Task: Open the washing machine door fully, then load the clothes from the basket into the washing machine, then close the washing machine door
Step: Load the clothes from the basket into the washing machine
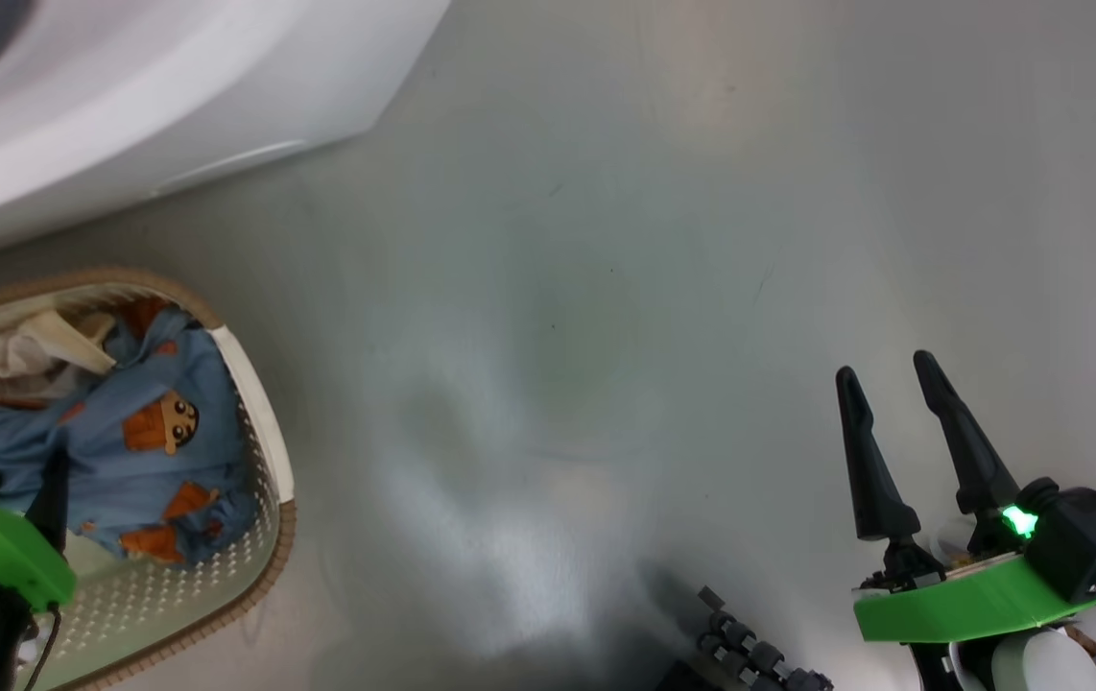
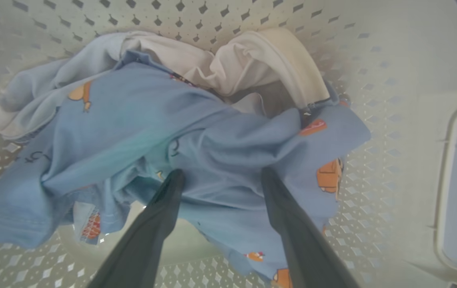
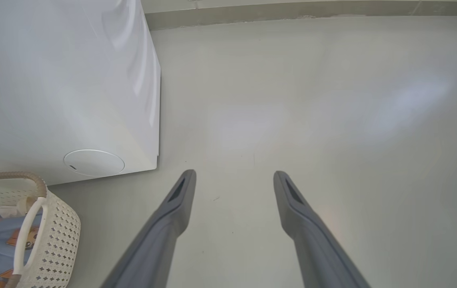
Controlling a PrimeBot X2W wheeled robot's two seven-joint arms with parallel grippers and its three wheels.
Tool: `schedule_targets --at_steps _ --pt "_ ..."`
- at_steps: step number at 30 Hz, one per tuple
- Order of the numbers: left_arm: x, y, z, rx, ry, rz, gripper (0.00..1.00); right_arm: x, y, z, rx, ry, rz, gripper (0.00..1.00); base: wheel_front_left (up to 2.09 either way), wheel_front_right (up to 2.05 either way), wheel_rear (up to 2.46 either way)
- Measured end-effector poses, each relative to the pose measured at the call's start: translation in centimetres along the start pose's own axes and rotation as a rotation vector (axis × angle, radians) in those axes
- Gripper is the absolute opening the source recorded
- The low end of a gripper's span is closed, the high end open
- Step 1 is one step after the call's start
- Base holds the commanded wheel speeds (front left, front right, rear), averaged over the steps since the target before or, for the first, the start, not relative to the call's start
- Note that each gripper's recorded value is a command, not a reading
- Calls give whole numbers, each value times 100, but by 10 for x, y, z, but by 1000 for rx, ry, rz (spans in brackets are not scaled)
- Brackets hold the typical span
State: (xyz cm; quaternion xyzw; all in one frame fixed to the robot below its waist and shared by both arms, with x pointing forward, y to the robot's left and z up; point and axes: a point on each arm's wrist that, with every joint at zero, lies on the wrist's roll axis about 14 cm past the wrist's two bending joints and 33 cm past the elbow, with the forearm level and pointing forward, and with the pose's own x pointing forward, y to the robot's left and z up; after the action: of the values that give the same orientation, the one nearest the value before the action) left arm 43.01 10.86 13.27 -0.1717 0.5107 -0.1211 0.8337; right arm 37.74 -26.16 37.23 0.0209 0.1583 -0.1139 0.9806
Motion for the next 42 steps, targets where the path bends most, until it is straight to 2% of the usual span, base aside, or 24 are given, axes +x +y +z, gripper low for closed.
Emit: schedule_targets --at_steps 15,16,17,18,30,38,42 --pt "34 -5 -16 23 74 -20 100 9 6 -21 -32 57 19 100 0 0 0" --pt "36 -6 -17 35 72 -22 50 9 6 -21 -33 58 18 100 0 0 0" --pt "38 -8 -16 49 65 -27 7 10 5 -22 -34 58 16 100 0 0 0" --pt "39 -10 -15 52 59 -29 0 10 4 -22 -36 58 13 100 0 0 0" --pt "22 -16 6 47 -65 -25 0 19 18 -14 -32 23 60 100 0 0 0" --pt "-22 -21 12 7 -157 -20 0 17 34 -3 -9 -12 111 100 0 0 0" --pt "-54 -20 29 -16 -256 -2 0 14 41 10 4 -50 136 100 0 0 0"
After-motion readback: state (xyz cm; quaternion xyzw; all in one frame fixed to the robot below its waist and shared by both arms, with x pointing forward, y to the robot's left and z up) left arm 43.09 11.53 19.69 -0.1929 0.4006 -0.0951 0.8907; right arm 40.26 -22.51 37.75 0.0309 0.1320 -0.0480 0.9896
